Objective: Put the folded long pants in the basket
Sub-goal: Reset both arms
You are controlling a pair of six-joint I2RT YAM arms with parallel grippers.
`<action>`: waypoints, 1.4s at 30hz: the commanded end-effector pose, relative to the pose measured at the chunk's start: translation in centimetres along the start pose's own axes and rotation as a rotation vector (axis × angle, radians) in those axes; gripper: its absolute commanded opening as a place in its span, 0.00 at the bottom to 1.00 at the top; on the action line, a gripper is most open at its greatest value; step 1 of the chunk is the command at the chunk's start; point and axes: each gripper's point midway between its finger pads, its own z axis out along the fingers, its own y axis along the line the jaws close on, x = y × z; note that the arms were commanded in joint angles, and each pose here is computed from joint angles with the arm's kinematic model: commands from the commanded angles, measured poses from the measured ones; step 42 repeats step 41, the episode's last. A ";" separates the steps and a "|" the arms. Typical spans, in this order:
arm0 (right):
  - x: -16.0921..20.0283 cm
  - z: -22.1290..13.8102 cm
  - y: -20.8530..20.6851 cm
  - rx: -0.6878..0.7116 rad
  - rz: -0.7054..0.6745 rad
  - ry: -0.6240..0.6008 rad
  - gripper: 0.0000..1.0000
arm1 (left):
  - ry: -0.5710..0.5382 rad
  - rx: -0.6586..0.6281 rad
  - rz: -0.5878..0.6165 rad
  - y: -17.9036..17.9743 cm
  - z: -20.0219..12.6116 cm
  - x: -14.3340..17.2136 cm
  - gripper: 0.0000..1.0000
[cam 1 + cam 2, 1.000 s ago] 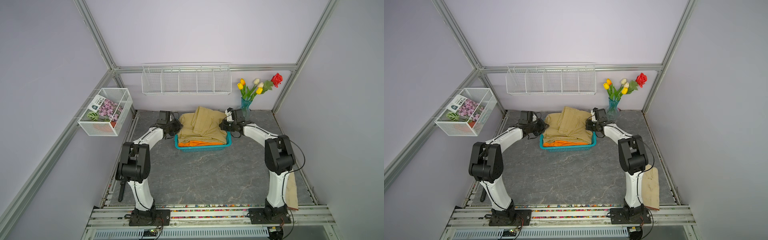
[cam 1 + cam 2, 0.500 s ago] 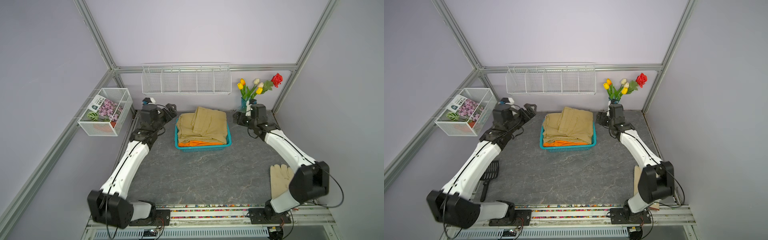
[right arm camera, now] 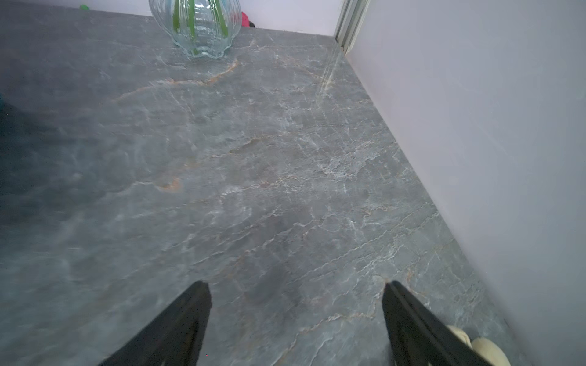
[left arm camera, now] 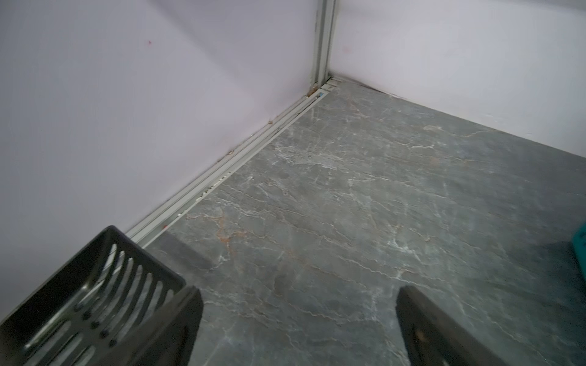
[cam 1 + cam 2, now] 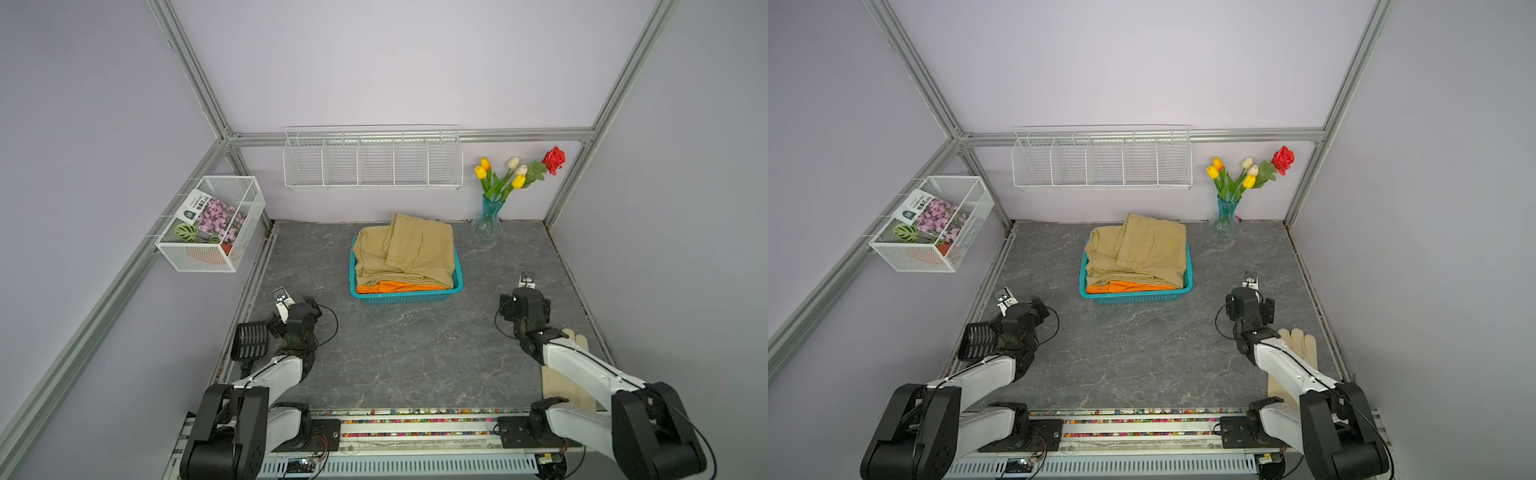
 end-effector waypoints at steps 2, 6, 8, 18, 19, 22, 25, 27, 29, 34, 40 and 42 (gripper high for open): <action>-4.2 -1.1 -1.4 0.084 0.009 -0.275 0.89 | -0.164 -0.012 -0.025 -0.4 0.6 -3.8 1.00; -4.7 0.2 1.0 -0.048 0.006 -0.254 0.89 | -0.094 0.016 0.014 -1.7 2.4 -3.5 1.00; -4.9 0.5 2.2 -0.100 -0.010 -0.241 0.88 | -0.123 0.025 0.016 -1.7 2.3 -3.8 1.00; -4.1 2.5 3.9 -0.146 0.019 -0.346 0.91 | -0.170 0.196 0.040 -3.3 0.1 -3.6 1.00; -4.0 2.8 3.6 -0.164 0.032 -0.306 0.91 | -0.163 0.203 0.044 -3.4 0.1 -3.6 1.00; -3.8 3.6 3.7 -0.167 0.031 -0.267 0.99 | -0.134 0.266 0.089 -4.9 0.5 -3.3 1.00; -3.9 3.8 3.6 -0.163 0.038 -0.261 0.99 | -0.116 0.257 0.107 -5.0 1.3 -3.2 1.00; -3.9 4.5 3.8 -0.198 0.047 -0.221 0.99 | -0.182 0.282 0.089 -4.2 1.2 -2.0 1.00; -3.8 4.8 3.7 -0.223 0.054 -0.183 0.99 | -0.264 0.347 0.086 -4.3 1.5 -2.2 1.00; -3.8 4.8 3.8 -0.225 0.055 -0.181 0.99 | -0.212 0.343 0.096 -4.7 2.2 -1.9 1.00; -3.8 4.9 3.7 -0.229 0.055 -0.176 0.99 | -0.119 0.379 0.144 -6.1 3.2 -1.2 1.00; -3.7 4.9 3.7 -0.228 0.056 -0.177 0.99 | -0.093 0.377 0.141 -6.1 3.3 -1.1 1.00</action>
